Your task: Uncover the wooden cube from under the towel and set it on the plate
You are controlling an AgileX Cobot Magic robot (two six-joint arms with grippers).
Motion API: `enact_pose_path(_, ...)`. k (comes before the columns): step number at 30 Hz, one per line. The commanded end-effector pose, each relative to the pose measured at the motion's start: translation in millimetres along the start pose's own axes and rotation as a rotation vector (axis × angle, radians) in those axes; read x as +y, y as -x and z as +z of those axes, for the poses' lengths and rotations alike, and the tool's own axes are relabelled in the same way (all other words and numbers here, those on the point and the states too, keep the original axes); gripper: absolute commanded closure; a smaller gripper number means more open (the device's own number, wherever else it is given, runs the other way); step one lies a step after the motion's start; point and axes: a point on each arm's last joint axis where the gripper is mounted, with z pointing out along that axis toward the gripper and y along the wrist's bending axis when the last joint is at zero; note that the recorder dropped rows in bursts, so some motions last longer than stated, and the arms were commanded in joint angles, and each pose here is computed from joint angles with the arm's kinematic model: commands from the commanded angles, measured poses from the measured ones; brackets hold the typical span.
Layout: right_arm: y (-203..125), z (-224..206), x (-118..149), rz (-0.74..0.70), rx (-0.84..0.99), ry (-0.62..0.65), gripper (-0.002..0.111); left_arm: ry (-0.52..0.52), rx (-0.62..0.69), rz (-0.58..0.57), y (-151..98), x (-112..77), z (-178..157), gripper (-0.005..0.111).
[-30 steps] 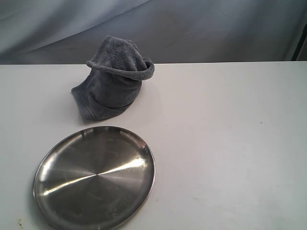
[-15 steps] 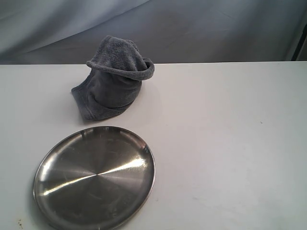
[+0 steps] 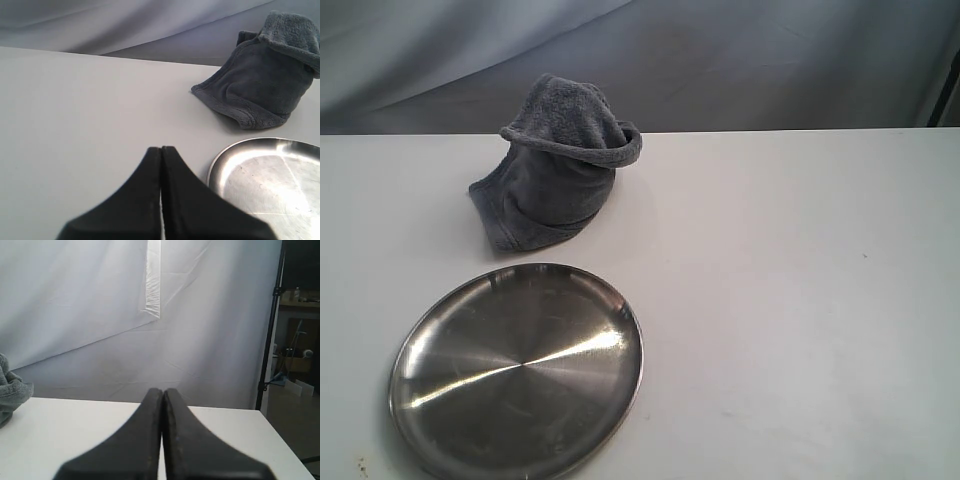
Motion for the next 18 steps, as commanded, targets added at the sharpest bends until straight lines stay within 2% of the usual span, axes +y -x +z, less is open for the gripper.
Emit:
enact_pose_path(1,0.8,-0.3,0.0,-0.015,-0.017,-0.001,0.108,-0.009,-0.004,-0.007,-0.8,-0.5,0.3,0.107)
enact_pose_path(7,1.4,-0.3,-0.1,-0.013,-0.024,-0.001,0.108,-0.009,-0.004,-0.007,-0.8,-0.5,0.3,0.107)
enact_pose_path(10,7.8,-0.6,-0.5,-0.007,-0.094,-0.006,0.108,-0.009,-0.004,-0.007,-0.8,-0.5,0.3,0.107)
enact_pose_path(16,28.1,-5.1,-5.4,0.251,-0.329,-0.02,0.108,-0.009,-0.004,-0.007,-0.8,-0.5,0.3,0.107)
enact_pose_path(18,33.0,-6.9,-6.6,0.26,-0.387,-0.024,0.108,-0.009,-0.004,-0.007,-0.8,-0.5,0.3,0.107)
